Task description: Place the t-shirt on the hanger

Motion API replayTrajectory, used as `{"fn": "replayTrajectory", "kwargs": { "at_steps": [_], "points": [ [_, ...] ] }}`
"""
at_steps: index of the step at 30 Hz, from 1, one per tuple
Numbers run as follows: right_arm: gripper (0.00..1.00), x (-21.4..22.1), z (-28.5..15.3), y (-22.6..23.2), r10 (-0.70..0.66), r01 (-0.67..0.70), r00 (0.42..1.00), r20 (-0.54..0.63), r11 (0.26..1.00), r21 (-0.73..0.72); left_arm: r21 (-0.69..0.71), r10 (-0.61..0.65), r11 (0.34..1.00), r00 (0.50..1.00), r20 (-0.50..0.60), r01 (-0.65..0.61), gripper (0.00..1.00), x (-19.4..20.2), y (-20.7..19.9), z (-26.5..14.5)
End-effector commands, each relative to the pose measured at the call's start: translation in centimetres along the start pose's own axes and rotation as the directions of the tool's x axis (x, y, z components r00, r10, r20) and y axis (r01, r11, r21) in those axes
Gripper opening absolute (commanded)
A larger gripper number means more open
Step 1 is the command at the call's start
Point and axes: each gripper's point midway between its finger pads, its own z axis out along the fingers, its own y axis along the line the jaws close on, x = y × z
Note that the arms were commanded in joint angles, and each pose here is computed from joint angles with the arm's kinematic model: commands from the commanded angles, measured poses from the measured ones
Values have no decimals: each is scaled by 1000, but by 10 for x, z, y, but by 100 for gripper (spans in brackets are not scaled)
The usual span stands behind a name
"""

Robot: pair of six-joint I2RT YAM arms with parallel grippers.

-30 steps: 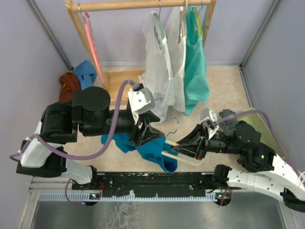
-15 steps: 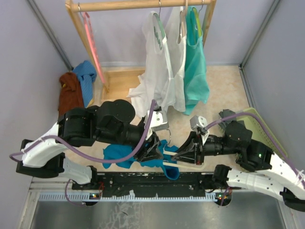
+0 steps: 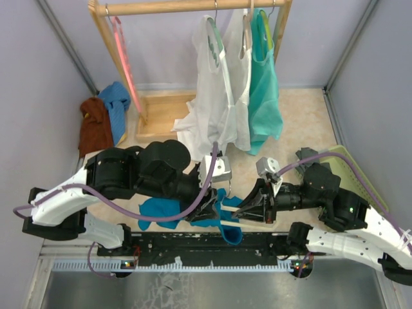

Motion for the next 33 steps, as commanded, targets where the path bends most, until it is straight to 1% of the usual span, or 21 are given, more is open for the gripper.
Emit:
{"fn": "replayTrajectory", "kwargs": {
  "at_steps": [1, 3, 6, 9, 11, 13, 14, 15, 16, 17, 25, 26, 28, 30, 32, 33],
  "points": [
    [0, -42, -7, 21, -81, 89, 989, 126, 994, -64, -4, 6, 1000, 1000, -9, -6, 51, 3, 1, 2],
    [0, -43, -7, 22, -83, 91, 988, 129, 994, -63, 4, 7, 1000, 1000, -15, -7, 48, 4, 0, 6],
    [0, -44, -9, 22, -85, 94, 987, 135, 994, -62, 16, 12, 1000, 1000, -20, -12, 41, 6, -1, 9],
    [0, -46, -10, 23, -90, 99, 985, 145, 993, -60, 25, 16, 1000, 1000, -26, -15, 37, 7, -2, 13],
    [0, -47, -10, 23, -92, 101, 984, 150, 993, -56, 25, 18, 1000, 999, -32, -17, 32, 8, -2, 15],
    [0, -47, -11, 23, -91, 101, 984, 152, 993, -55, 20, 18, 1000, 999, -29, -17, 24, 7, 0, 16],
    [0, -48, -10, 22, -92, 102, 984, 155, 993, -55, 19, 19, 1000, 999, -28, -18, 19, 7, 0, 16],
    [0, -48, -11, 23, -93, 103, 983, 159, 993, -56, 21, 18, 1000, 1000, -25, -18, 12, 6, -1, 15],
    [0, -48, -10, 22, -92, 102, 983, 160, 993, -54, 22, 19, 1000, 1000, -22, -18, 1, 4, -1, 15],
    [0, -49, -10, 22, -93, 103, 982, 165, 993, -51, 18, 18, 1000, 1000, -21, -17, 0, 4, -1, 15],
    [0, -54, -10, 14, -90, 93, 978, 188, 996, -7, 7, 21, 1000, 1000, 0, -21, 0, 1, 1, 10],
    [1, -55, -10, 13, -87, 88, 979, 187, 996, 4, -1, 24, 1000, 1000, 7, -24, 0, -1, 2, 8],
    [18, -56, -9, 9, -82, 78, 980, 180, 997, 28, -26, 28, 999, 999, 24, -27, 0, -4, 6, 4],
    [24, -58, -11, 3, -78, 67, 981, 178, 996, 65, -50, 31, 998, 999, 35, -29, 0, -5, 10, -1],
    [36, -61, -13, -3, -76, 57, 980, 182, 993, 107, -80, 31, 996, 999, 42, -27, 0, -5, 15, -4],
    [38, -61, -14, -7, -72, 48, 981, 179, 990, 134, -98, 31, 995, 998, 46, -26, 0, -5, 18, -6]
  ]
}}
